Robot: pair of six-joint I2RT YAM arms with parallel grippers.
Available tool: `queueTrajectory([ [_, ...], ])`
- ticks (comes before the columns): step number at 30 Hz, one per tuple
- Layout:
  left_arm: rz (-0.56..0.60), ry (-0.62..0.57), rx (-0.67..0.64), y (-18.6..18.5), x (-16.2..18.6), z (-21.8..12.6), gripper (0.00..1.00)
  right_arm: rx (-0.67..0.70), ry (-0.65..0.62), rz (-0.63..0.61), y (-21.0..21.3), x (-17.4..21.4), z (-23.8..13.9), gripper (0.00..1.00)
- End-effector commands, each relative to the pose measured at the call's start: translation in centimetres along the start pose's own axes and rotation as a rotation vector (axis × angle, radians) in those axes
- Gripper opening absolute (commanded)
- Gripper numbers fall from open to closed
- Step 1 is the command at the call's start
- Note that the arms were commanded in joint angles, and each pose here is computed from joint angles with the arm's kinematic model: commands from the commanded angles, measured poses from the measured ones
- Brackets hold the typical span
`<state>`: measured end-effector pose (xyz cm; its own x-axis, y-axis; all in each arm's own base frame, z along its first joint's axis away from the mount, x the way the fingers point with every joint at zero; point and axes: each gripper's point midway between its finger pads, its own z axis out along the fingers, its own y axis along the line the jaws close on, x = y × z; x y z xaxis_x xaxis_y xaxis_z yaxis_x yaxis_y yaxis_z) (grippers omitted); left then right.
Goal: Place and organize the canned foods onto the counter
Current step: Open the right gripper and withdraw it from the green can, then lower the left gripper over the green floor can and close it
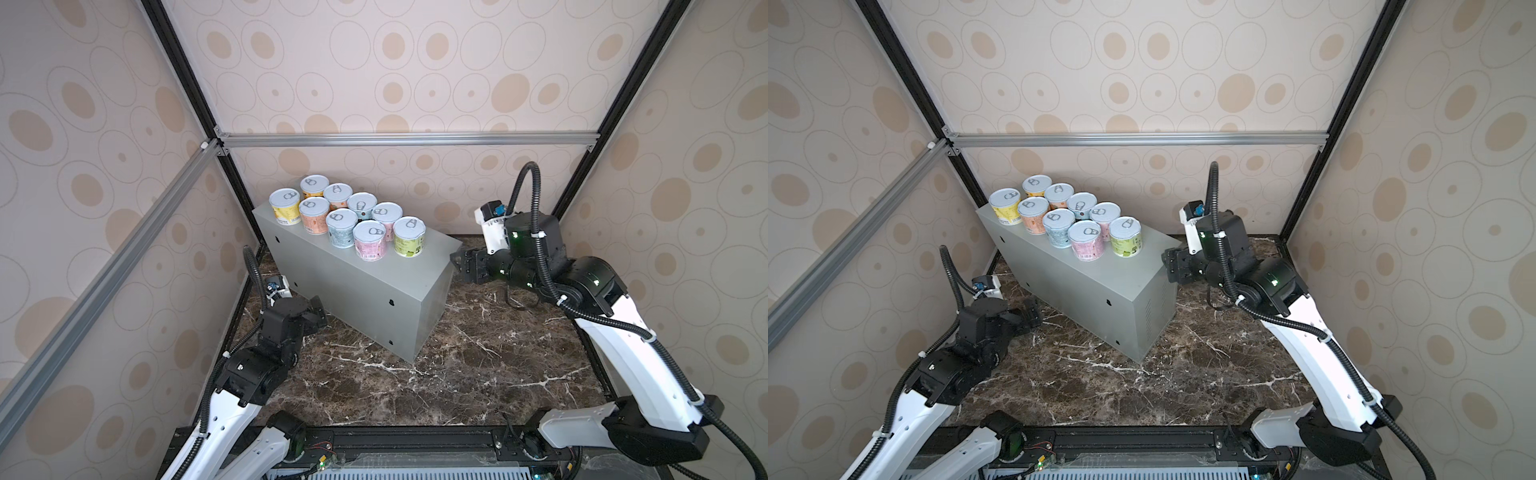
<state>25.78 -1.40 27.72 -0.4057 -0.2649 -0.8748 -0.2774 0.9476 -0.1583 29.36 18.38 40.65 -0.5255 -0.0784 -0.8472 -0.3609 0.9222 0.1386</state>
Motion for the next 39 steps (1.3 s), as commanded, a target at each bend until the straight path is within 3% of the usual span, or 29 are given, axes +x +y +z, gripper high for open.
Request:
queueTrajectory([
  [1, 0.004, -0.002, -0.012, 0.8, -1.8, -0.4, 0.99, 0.012, 0.003, 0.086, -1.9, 1.1, 0.0, 0.80],
  [6, -0.041, 0.033, -0.081, 3.1, -2.5, 1.2, 0.99, 0.109, -0.003, 0.231, -6.9, 4.3, 0.0, 0.82],
  [13, -0.113, 0.080, -0.172, 5.5, -2.5, 3.2, 0.99, 0.135, 0.033, 0.454, -11.1, 11.0, 2.7, 0.84],
  [22, -0.217, 0.196, -0.170, 6.8, 0.1, 7.4, 0.99, 0.105, 0.114, 0.523, -11.4, 17.6, 7.3, 0.85],
  [29, -0.229, 0.251, -0.184, 7.8, 1.9, 10.6, 0.99, 0.082, 0.144, 0.533, -11.3, 19.9, 9.2, 0.86],
  [39, -0.224, 0.345, -0.304, 11.1, 4.5, 14.0, 0.99, 0.026, 0.206, 0.544, -10.6, 22.1, 11.3, 0.86],
])
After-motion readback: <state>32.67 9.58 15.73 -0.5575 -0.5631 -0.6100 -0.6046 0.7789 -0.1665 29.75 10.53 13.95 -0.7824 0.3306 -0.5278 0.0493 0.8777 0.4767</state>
